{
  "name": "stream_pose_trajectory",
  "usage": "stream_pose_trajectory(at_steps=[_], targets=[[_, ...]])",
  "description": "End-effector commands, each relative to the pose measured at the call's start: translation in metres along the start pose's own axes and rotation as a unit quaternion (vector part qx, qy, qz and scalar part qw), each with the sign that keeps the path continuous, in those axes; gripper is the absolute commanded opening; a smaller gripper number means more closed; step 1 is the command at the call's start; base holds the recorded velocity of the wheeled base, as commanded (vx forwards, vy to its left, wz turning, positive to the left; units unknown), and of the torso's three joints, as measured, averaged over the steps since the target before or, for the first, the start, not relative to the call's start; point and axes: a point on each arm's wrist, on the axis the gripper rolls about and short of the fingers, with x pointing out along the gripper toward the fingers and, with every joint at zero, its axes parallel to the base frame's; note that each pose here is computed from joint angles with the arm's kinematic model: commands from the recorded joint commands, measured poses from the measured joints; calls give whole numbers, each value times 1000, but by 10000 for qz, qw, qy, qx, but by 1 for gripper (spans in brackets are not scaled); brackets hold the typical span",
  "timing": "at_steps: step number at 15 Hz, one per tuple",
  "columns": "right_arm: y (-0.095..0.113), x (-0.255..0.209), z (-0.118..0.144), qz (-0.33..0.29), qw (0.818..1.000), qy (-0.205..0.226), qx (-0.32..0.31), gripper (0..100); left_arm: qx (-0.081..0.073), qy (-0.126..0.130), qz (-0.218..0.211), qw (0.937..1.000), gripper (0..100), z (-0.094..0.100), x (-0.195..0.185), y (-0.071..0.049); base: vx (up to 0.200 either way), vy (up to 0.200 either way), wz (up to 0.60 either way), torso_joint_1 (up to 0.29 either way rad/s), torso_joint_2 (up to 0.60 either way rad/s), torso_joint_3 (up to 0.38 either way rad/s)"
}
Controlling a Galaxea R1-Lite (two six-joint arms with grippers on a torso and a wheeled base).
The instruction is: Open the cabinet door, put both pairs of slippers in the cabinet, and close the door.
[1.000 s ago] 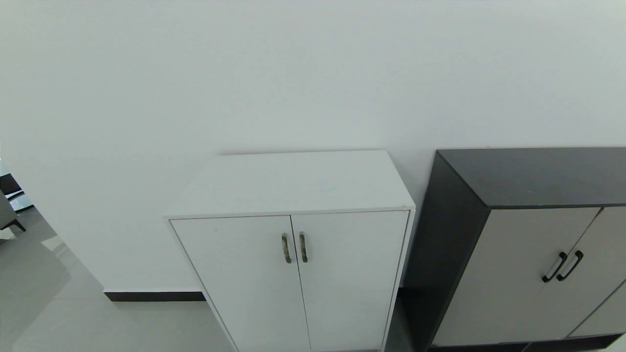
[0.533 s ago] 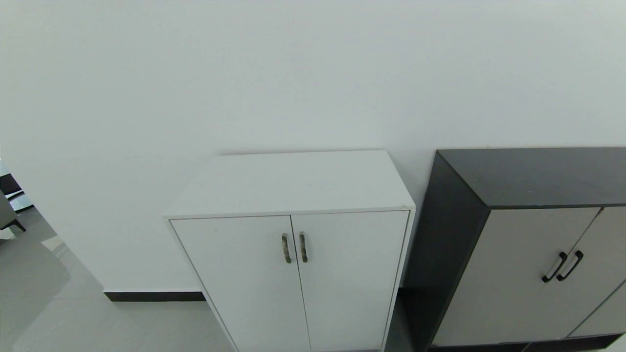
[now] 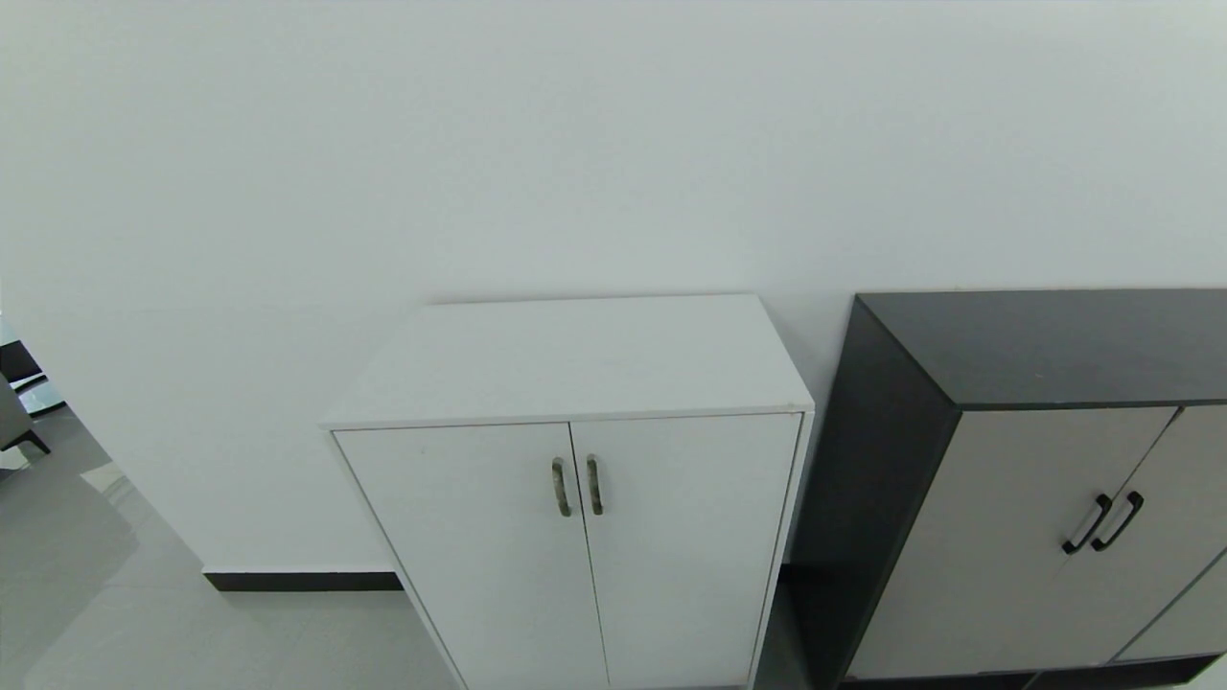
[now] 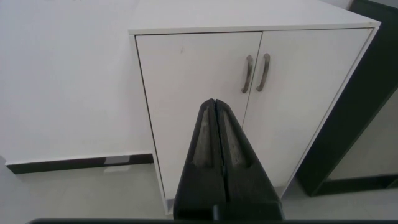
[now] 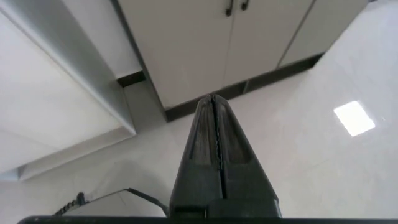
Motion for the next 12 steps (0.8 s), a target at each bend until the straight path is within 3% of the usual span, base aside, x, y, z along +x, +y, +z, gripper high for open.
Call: stream_pose_trajectory(at_steps=[1,4,10,12], targets=[[1,-1,0,431,9989,-47,-198,0,-1,-5,-1,10000,0,0,0,0,0,0,0,0,0,0],[-1,-17,-8,999,9871,-1205,-345,0,-1,-5,-1,10000,0,0,0,0,0,0,0,0,0,0],[-4,-25,-13,1112,9770,-1791,-311,0,-9,3,7,10000,0,0,0,0,0,0,0,0,0,0],[-4,-25,-13,1121,9770,-1790,-306,0,-9,-5,7,10000,0,0,0,0,0,0,0,0,0,0]])
